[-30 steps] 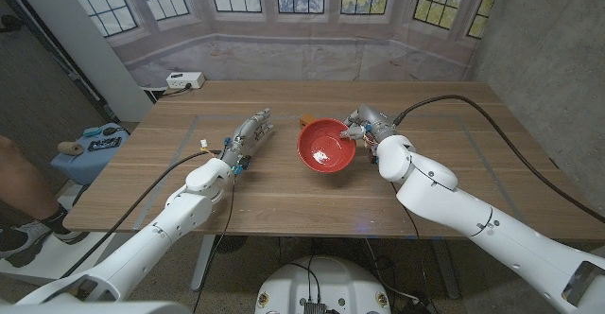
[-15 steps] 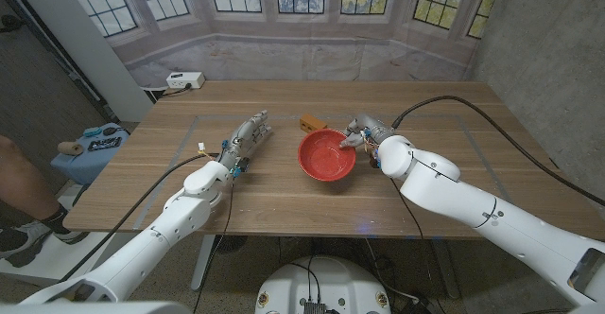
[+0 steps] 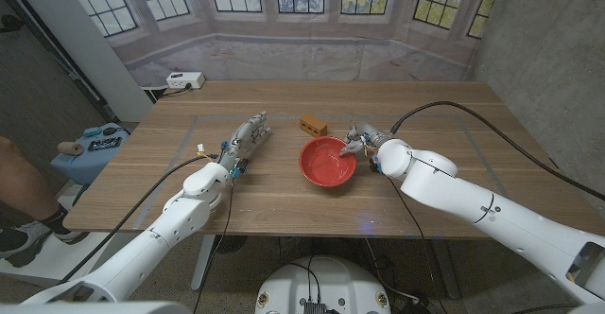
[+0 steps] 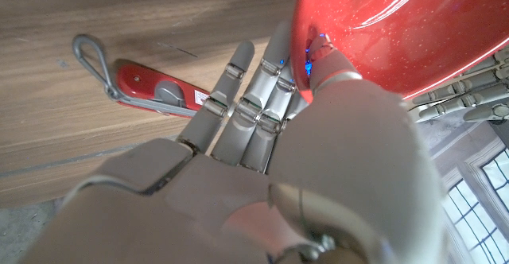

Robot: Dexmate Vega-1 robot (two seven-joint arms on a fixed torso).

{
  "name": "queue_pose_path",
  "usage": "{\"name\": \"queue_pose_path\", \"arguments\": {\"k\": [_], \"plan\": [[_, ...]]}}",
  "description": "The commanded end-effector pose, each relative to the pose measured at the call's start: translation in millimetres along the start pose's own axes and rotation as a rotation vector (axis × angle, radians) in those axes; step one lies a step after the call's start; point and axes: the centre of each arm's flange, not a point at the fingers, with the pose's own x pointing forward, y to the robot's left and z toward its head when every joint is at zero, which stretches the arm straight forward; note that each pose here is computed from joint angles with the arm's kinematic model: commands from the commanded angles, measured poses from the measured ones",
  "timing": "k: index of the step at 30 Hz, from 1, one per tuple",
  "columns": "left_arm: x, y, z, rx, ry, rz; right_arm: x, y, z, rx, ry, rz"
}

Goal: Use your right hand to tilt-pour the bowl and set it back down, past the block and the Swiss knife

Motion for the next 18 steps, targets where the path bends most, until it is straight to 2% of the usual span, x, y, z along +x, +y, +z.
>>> {"name": "queue_pose_path", "arguments": {"k": [1, 18], "plan": [[2.0, -2.9, -1.4, 0.000, 0.013, -0.009, 6.0, 6.1, -8.8, 0.011, 0.023, 0.022], [-2.2, -5.9, -3.5, -0.001, 0.020, -0.009, 11.7, 13.6, -17.6, 0.005, 0.058, 0.054]]}}
